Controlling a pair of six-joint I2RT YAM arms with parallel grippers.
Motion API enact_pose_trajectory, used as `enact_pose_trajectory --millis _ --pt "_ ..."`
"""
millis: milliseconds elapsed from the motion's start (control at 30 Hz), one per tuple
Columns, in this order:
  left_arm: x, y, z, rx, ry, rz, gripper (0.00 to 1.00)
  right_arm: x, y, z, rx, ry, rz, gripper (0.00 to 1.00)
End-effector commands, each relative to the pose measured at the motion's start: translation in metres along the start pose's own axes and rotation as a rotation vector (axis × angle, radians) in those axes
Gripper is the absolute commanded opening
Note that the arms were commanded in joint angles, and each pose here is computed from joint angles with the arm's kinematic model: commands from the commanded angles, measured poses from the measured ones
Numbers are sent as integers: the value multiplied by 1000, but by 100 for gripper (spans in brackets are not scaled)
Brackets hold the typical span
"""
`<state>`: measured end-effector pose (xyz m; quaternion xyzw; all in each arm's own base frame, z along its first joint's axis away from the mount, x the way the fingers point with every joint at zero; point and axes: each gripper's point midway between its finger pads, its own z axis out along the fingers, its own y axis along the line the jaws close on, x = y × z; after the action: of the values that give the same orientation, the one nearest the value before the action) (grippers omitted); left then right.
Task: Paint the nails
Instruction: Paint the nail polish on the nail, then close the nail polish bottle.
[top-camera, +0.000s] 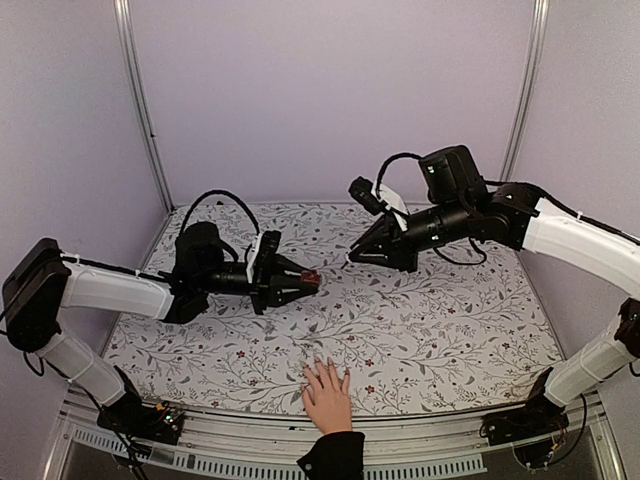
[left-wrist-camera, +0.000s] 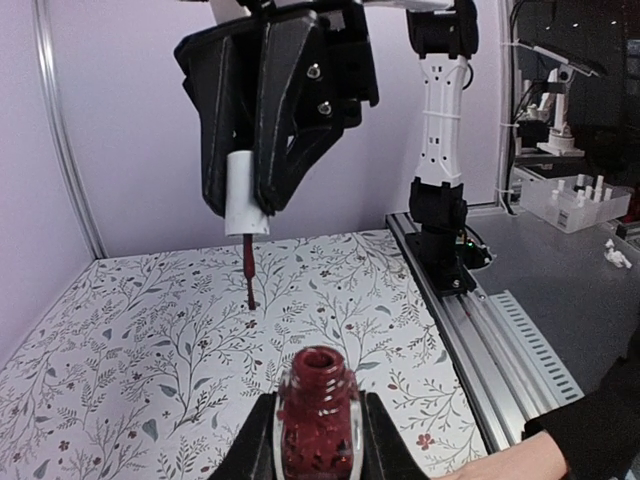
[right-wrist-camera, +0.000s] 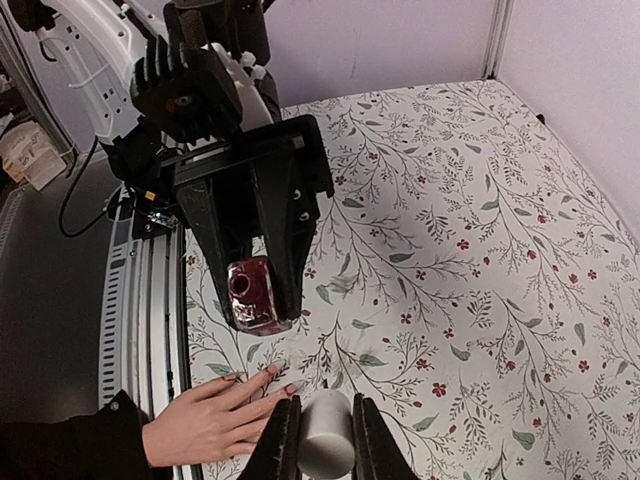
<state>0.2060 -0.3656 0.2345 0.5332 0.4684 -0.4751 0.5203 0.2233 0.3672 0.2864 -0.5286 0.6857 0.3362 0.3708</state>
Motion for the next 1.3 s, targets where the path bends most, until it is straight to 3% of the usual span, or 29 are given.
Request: enact_pose_trajectory --millis 0,467,1267 --pt "2 -14 9 68 -16 -4 0 -12 26 -10 -64 -13 -78 0" --pt "14 -21 29 121 19 -81 0 -13 48 -8 -87 -14 -167 0" --pt "18 -27 35 133 51 -84 0 -2 51 7 -95 6 -168 0"
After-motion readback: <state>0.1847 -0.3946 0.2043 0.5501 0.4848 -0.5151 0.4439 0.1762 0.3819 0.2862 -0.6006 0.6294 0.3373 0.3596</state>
